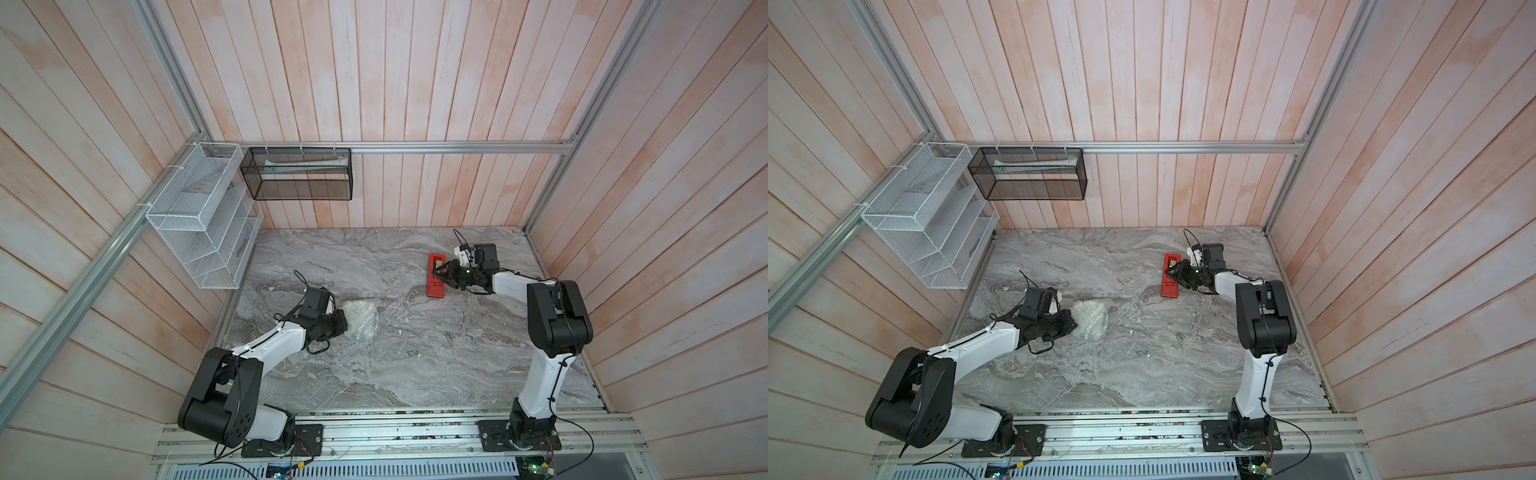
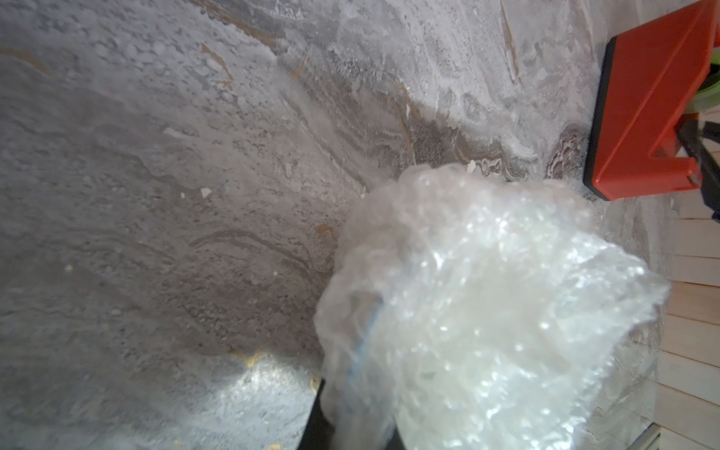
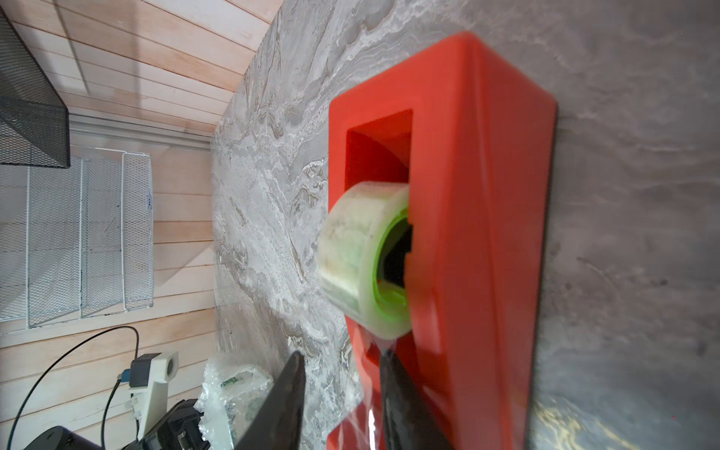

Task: Wrap bowls in bubble wrap
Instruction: Tear off the tape using the Tape Cutter.

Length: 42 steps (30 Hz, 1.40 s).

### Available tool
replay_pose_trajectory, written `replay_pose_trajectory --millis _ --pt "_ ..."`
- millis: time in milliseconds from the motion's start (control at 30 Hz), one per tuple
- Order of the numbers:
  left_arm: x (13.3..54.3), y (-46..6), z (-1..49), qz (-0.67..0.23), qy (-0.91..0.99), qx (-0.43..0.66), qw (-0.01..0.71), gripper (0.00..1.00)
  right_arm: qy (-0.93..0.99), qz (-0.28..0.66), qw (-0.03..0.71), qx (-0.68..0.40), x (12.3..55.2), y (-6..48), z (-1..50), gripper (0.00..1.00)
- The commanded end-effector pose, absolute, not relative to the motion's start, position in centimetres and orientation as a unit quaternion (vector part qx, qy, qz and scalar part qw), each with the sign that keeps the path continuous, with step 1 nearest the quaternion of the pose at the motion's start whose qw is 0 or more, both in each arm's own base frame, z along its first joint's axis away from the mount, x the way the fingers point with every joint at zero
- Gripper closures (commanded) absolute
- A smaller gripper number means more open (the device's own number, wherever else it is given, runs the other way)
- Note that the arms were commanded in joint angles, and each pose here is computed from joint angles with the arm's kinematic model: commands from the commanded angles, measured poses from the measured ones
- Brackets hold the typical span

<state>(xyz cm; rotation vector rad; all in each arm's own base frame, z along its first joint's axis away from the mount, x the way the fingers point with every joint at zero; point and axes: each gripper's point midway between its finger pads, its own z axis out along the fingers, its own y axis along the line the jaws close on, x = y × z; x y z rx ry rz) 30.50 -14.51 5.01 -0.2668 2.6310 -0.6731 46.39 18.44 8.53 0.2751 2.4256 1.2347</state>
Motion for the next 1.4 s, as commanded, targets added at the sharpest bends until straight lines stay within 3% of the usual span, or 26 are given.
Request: replay_pose_trajectory --millis 0,100,233,733,1367 --pt "26.4 -13.2 0.9 -0.190 0.970 -0.092 0.121 1.00 0.872 0.441 0.185 0.104 46.2 18.9 7.6 0.74" --pt "26.3 -13.1 0.8 -0.189 0.970 -0.092 0.120 1.00 0.872 0.440 0.186 0.104 46.2 18.8 7.7 0.89" --pt "26.2 -13.1 0.7 -0.189 0.970 -0.094 0.120 1.00 0.873 0.436 0.193 0.101 46.4 18.7 8.4 1.00" --pt "26.1 -13.7 0.9 -0.211 0.964 -0.097 0.130 1.00 0.866 0.421 0.262 0.059 50.6 18.0 16.4 1.00" --pt "26.1 -14.8 0.6 -0.232 0.961 -0.089 0.123 1.00 0.850 0.438 0.287 0.059 48.8 18.2 20.9 1.00"
